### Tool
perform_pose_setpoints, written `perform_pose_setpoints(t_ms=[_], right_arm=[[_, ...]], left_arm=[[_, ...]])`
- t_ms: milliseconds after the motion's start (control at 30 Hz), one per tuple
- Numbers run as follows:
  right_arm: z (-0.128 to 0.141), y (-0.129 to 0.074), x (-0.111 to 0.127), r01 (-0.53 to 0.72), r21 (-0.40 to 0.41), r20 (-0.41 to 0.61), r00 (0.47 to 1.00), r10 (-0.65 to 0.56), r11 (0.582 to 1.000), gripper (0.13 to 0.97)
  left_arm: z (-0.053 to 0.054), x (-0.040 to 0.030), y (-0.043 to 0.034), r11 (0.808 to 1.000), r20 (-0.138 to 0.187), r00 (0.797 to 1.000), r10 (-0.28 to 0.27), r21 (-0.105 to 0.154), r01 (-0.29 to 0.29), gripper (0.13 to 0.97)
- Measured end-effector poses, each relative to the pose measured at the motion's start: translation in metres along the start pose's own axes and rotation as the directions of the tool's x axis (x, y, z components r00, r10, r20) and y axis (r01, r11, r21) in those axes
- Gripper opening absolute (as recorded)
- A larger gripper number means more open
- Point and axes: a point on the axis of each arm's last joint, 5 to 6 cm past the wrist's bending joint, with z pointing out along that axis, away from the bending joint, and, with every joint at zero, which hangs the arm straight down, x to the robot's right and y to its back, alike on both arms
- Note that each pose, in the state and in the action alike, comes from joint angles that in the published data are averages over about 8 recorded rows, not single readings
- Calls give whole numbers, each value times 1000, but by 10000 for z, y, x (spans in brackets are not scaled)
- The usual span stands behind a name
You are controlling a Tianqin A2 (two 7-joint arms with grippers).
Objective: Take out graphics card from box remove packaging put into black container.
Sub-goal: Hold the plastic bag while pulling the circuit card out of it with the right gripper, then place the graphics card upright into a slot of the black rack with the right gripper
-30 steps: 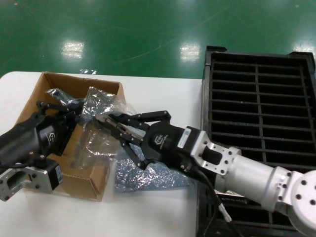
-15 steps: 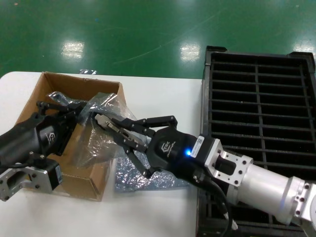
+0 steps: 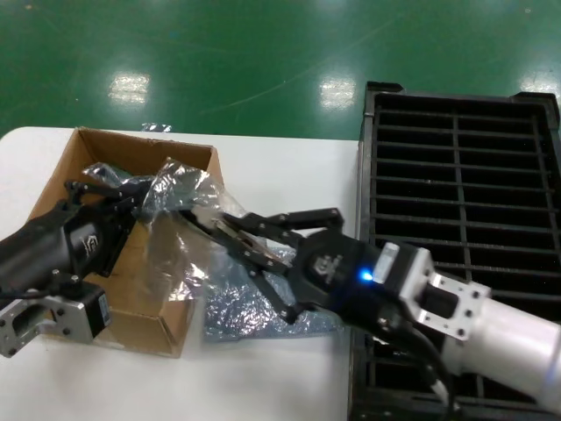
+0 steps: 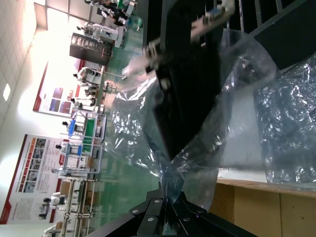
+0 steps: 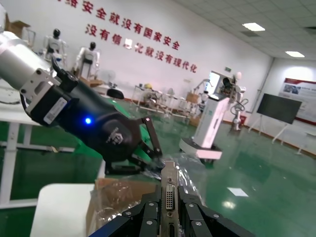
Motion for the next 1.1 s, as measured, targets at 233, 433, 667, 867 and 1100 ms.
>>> perform_pose_setpoints(t_ms=[233,433,667,867,1100], right_arm=[[-452,-67,44,-33,-13,-43,999,32,999,188],[-950,-183,31,-99,11,-56,993,100,995,188],[-1457,-256,36,-162,49,-55,985,165,985,188],[-1801,-230,50,-164,10,-118,979,164,986,188],[-1893,-148,51,-166,-88,-206,968,145,982,188]], left_arm=[[0,0,0,1000,0,1000,0,0,0,138],[0,0,0,1000,0,1000,0,0,0,138],[0,0,0,1000,0,1000,0,0,0,138],[0,0,0,1000,0,1000,0,0,0,138],[0,0,0,1000,0,1000,0,0,0,138]])
